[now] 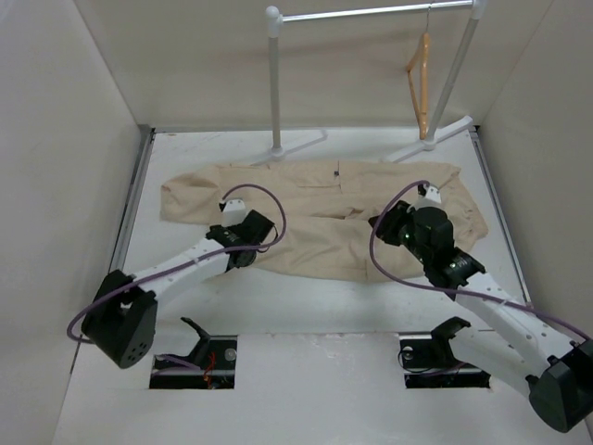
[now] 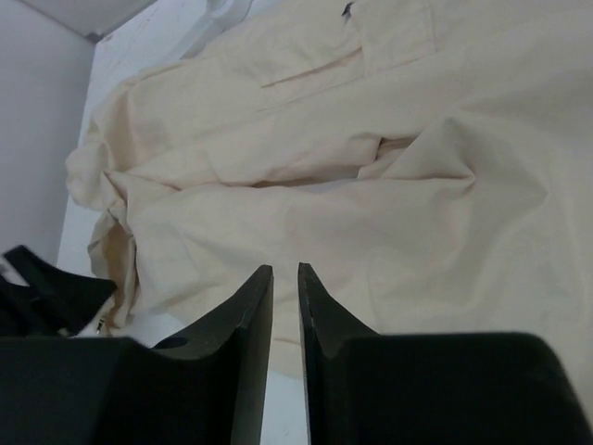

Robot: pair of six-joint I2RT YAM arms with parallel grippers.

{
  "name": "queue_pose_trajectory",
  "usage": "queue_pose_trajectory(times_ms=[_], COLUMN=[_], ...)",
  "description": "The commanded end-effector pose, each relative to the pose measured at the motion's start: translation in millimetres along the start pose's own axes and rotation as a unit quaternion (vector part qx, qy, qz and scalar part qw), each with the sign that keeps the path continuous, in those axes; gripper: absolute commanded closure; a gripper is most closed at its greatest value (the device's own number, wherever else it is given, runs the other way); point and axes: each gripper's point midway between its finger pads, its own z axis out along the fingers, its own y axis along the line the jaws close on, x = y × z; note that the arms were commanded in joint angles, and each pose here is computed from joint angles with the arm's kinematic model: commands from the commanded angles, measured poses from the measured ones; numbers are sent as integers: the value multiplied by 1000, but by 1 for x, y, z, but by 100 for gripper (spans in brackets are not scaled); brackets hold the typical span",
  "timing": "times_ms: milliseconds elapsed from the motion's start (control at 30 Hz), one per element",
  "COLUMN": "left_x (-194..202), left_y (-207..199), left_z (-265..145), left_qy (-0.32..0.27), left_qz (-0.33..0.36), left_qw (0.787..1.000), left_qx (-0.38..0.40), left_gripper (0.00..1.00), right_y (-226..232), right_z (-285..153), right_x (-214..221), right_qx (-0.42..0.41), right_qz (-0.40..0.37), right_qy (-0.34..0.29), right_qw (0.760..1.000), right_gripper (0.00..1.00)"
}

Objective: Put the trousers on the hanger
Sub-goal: Flatten out the trousers at the center of the board.

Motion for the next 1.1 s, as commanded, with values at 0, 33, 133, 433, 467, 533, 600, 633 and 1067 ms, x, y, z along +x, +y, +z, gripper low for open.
queue_pose_trajectory(times_ms=[0, 33, 133, 433, 467, 533, 600, 633, 1067], left_x=[12, 14, 14, 38, 41, 40, 36, 33, -6], left_y=[26, 23, 18, 26, 25, 26, 29, 32, 138], left_z=[9, 12, 19, 43, 44, 45, 44, 42, 22], left_qy=[-15, -14, -17, 9, 14, 13, 6, 1, -55], left_qz=[30, 31, 35, 42, 40, 33, 15, 1, -374], left_qw=[996, 996, 995, 992, 993, 993, 994, 994, 923], left_qx=[-84, -85, -90, -115, -113, -111, -111, -109, -77], left_gripper=[51, 51, 50, 61, 64, 72, 85, 89, 94], right_y=[7, 8, 9, 14, 14, 15, 14, 14, 12], right_z=[-2, -2, -2, -5, -6, -7, -6, -6, 7], right_x=[4, 6, 12, 15, 15, 13, 13, 14, 29], right_qx=[-15, -17, -22, -32, -32, -34, -33, -32, -25], right_qz=[-5, -5, -7, -5, -5, -5, -5, -5, -10], right_qy=[-1, 1, 6, 4, 4, 1, 1, 3, 23], right_qw=[1000, 1000, 1000, 999, 999, 999, 999, 999, 999], right_gripper=[74, 71, 61, 52, 51, 50, 50, 50, 49])
